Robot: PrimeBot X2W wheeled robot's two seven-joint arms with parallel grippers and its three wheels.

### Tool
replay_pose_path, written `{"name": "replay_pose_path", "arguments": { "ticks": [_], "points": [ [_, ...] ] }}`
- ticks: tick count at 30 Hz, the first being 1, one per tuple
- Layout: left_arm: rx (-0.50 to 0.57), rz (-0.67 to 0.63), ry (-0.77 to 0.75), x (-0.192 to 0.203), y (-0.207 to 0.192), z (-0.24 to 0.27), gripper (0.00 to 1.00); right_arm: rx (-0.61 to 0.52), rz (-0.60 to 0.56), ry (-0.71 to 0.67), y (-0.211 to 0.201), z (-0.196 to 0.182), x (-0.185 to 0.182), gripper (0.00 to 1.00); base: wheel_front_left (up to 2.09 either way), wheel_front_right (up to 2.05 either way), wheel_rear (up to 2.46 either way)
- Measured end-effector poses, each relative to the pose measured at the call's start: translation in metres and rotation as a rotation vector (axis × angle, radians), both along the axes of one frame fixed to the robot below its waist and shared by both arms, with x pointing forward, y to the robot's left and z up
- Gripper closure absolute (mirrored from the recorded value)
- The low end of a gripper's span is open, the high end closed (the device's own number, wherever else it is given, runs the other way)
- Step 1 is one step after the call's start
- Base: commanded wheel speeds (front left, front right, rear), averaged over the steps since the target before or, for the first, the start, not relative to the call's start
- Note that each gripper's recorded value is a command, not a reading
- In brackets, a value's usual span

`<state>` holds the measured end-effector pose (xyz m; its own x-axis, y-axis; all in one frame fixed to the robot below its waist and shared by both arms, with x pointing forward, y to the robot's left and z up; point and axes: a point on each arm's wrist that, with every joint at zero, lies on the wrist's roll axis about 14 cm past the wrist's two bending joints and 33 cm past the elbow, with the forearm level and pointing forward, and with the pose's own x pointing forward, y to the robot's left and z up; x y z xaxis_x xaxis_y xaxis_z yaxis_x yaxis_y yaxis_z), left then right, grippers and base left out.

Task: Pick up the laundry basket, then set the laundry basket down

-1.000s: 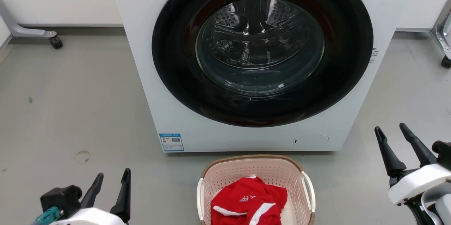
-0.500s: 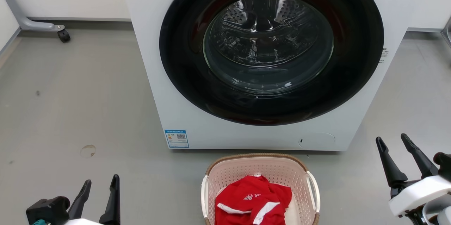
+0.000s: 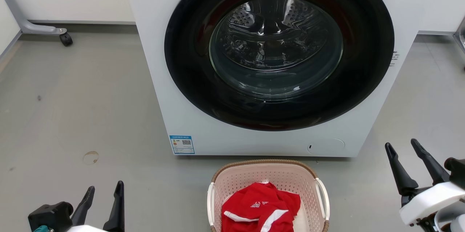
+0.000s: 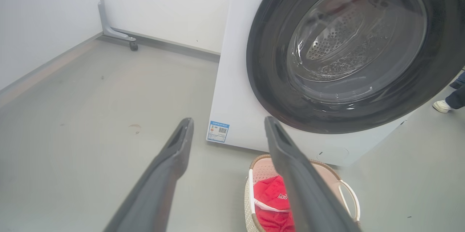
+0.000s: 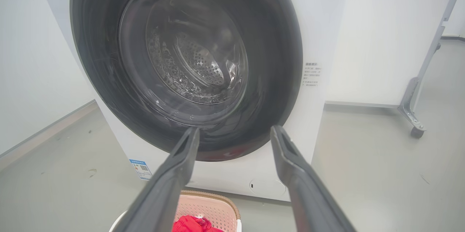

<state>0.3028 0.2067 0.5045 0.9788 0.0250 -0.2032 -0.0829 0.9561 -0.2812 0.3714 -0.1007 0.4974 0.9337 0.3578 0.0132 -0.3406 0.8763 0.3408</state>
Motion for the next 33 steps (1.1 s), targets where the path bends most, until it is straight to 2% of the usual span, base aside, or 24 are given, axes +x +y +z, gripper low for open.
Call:
{"name": "replay_pose_path", "arguments": {
  "ticks": [33],
  "points": [
    [-0.003,-0.01,0.015,-0.0009,-0.0034,-0.0027,0.0,0.007,0.008,0.005,0.0038,-0.0014,-0.0008,0.0,0.0,0.0,0.0]
  ]
}}
